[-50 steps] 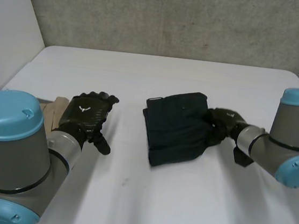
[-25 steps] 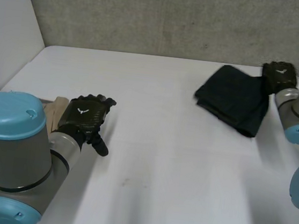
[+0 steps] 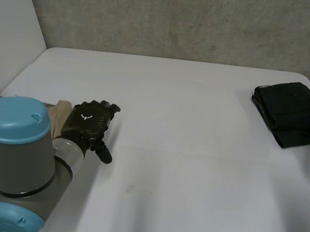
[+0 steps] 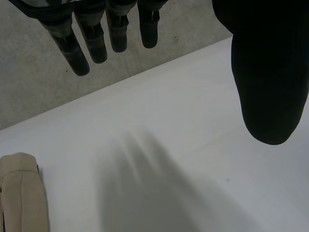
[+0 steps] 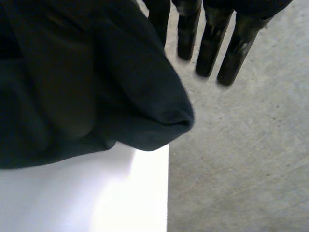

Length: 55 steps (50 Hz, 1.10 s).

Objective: Fold the laundry.

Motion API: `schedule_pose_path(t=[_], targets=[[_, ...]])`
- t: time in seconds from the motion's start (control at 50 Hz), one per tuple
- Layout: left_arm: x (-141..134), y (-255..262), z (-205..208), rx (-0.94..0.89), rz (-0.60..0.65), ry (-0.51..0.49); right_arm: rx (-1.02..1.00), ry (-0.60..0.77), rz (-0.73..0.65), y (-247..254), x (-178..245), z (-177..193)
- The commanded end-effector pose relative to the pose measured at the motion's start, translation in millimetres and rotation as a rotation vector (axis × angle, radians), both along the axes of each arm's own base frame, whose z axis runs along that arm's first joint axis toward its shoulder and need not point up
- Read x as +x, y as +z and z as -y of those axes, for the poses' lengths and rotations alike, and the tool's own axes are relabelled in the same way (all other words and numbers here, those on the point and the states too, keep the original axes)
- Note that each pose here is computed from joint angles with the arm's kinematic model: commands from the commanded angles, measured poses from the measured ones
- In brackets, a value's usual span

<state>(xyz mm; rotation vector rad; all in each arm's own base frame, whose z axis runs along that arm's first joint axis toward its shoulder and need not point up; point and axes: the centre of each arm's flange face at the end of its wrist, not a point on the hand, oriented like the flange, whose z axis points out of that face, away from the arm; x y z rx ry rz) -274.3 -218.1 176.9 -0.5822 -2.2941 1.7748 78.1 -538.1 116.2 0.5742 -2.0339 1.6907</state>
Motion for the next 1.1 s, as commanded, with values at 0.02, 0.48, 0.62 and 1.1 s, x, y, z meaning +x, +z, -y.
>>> schedule_pose_path(t=[0.02, 0.48, 0.62, 1.1], targets=[[0.2, 1.7, -0.2, -0.003, -0.001, 0.001, 0.034, 0.0, 0.009, 11.2, 3.8, -8.1], [6.6, 39.1, 4.9, -0.106, -0.061, 0.025, -0.242, -0.072, 0.007, 182.1, 13.1, -46.2], [16.3, 59.8, 9.3, -0.165, -0.078, 0.057, -0.152, 0.34, 0.228, 195.6, 116.1, -111.5], [164.1, 37.1, 102.8, -0.128, 0.402, 0.468, 0.447, 0.996, 0.364, 71.6, 242.5, -337.0]])
